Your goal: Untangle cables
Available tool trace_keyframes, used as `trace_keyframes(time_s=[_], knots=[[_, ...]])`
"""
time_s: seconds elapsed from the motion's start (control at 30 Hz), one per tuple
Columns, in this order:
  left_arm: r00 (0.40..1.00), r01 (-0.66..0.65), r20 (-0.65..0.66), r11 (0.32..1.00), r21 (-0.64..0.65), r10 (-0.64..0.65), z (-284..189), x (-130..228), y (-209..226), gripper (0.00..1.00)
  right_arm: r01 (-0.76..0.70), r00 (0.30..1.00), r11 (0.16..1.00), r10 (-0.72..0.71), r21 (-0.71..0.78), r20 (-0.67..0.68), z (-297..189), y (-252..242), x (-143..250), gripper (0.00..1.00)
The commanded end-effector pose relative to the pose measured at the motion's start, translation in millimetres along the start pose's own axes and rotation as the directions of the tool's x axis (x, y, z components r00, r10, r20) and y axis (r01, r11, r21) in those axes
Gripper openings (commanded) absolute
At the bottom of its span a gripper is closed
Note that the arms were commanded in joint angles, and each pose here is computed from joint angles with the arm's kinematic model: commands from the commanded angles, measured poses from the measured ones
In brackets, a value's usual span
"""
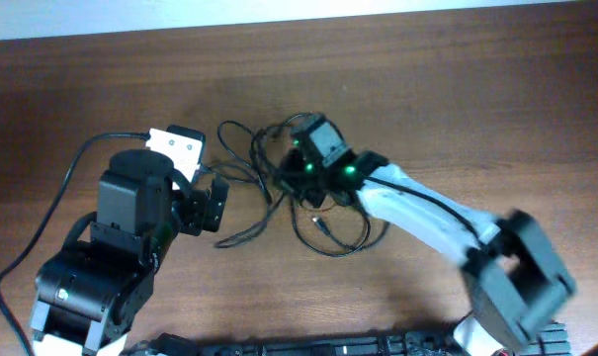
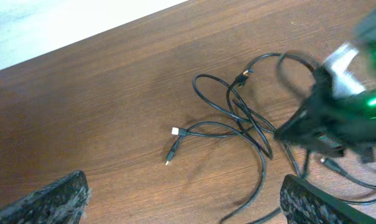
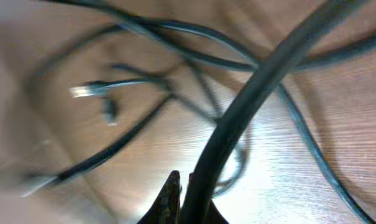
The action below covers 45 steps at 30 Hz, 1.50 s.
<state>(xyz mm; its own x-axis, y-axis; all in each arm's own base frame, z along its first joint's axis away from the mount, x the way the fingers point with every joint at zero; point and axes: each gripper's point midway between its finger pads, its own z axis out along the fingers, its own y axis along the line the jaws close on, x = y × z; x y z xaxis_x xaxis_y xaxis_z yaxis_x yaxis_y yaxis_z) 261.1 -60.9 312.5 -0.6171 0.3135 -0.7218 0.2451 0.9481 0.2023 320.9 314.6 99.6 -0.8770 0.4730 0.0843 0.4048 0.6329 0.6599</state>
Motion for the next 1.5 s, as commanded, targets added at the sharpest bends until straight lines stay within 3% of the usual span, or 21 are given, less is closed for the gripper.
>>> trace_keyframes(time_s=[0.0, 0.07, 0.1, 0.17, 0.2, 0.27, 0.33, 0.43, 0.5, 0.57, 0.73, 0.77, 0.83, 0.93, 0.97, 1.0, 1.1, 1.17, 1.23, 1.33, 1.47], knots=[[1.0, -0.008, 0.02, 1.0, -0.018, 0.008, -5, -7, 5, 0.99, 0.302, 0.918, 0.949, -0.265, -0.088, 0.294, -83, 54, -26, 0.04], [1.0, -0.008, 0.02, 1.0, -0.018, 0.008, -5, -7, 5, 0.99, 0.488, 0.746, 0.871, -0.39, -0.045, 0.54, -162, 82, -40, 0.04], [1.0, -0.008, 0.02, 1.0, -0.018, 0.008, -5, -7, 5, 0.99, 0.562, 0.6, 0.827, -0.421, 0.016, 0.68, -217, 94, -46, 0.04], [1.0, -0.008, 0.02, 1.0, -0.018, 0.008, -5, -7, 5, 0.99, 0.627, 0.44, 0.776, -0.425, 0.068, 0.791, -271, 108, -46, 0.04], [1.0, -0.008, 0.02, 1.0, -0.018, 0.008, -5, -7, 5, 0.99, 0.679, 0.264, 0.723, -0.405, 0.13, 0.875, -323, 124, -43, 0.04], [1.0, -0.008, 0.02, 1.0, -0.018, 0.008, -5, -7, 5, 0.99, 0.731, -0.037, 0.624, -0.366, 0.275, 0.93, -393, 148, -30, 0.04], [1.0, -0.008, 0.02, 1.0, -0.018, 0.008, -5, -7, 5, 0.99, 0.699, -0.232, 0.593, -0.341, 0.4, 0.911, -429, 159, -27, 0.04], [1.0, -0.008, 0.02, 1.0, -0.018, 0.008, -5, -7, 5, 0.99, 0.548, -0.381, 0.703, -0.273, 0.454, 0.883, -480, 150, -34, 0.04], [1.0, -0.008, 0.02, 1.0, -0.018, 0.008, -5, -7, 5, 0.99, 0.467, -0.506, 0.695, -0.296, 0.546, 0.81, -515, 154, -26, 0.04], [1.0, -0.008, 0.02, 1.0, -0.018, 0.008, -5, -7, 5, 0.99, 0.389, -0.575, 0.7, -0.323, 0.599, 0.752, -546, 159, -25, 0.04], [1.0, -0.008, 0.02, 1.0, -0.018, 0.008, -5, -7, 5, 0.99, 0.285, -0.593, 0.732, -0.373, 0.619, 0.714, -563, 156, -48, 0.04], [1.0, -0.008, 0.02, 1.0, -0.018, 0.008, -5, -7, 5, 0.99, 0.259, -0.625, 0.766, -0.331, 0.588, 0.707, -581, 154, -49, 0.04], [1.0, -0.008, 0.02, 1.0, -0.018, 0.008, -5, -7, 5, 0.99, 0.324, -0.689, 0.856, -0.079, 0.403, 0.721, -637, 153, -30, 0.04], [1.0, -0.008, 0.02, 1.0, -0.018, 0.008, -5, -7, 5, 0.99, 0.562, -0.532, 0.821, 0.265, 0.101, 0.804, -649, 166, -29, 0.04], [1.0, -0.008, 0.02, 1.0, -0.018, 0.008, -5, -7, 5, 0.99, 0.589, -0.494, 0.806, 0.297, 0.064, 0.817, -643, 170, -34, 0.04], [1.0, -0.008, 0.02, 1.0, -0.018, 0.008, -5, -7, 5, 0.99, 0.618, -0.412, 0.787, 0.323, 0.001, 0.852, -624, 177, -47, 0.04], [1.0, -0.008, 0.02, 1.0, -0.018, 0.008, -5, -7, 5, 0.99, 0.599, -0.172, 0.798, 0.215, -0.071, 0.961, -542, 192, -92, 0.04], [1.0, -0.008, 0.02, 1.0, -0.018, 0.008, -5, -7, 5, 0.99, 0.654, -0.042, 0.754, 0.12, -0.064, 0.992, -497, 210, -94, 0.04], [1.0, -0.008, 0.02, 1.0, -0.018, 0.008, -5, -7, 5, 0.99, 0.686, -0.001, 0.723, 0.107, -0.078, 0.994, -485, 221, -80, 0.04], [1.0, -0.008, 0.02, 1.0, -0.018, 0.008, -5, -7, 5, 0.99, 0.808, 0.095, 0.579, 0.054, -0.109, 0.994, -465, 249, -41, 0.04], [1.0, -0.008, 0.02, 1.0, -0.018, 0.008, -5, -7, 5, 0.99, 0.871, 0.067, 0.463, 0.22, -0.165, 0.973, -507, 261, -14, 0.04]])
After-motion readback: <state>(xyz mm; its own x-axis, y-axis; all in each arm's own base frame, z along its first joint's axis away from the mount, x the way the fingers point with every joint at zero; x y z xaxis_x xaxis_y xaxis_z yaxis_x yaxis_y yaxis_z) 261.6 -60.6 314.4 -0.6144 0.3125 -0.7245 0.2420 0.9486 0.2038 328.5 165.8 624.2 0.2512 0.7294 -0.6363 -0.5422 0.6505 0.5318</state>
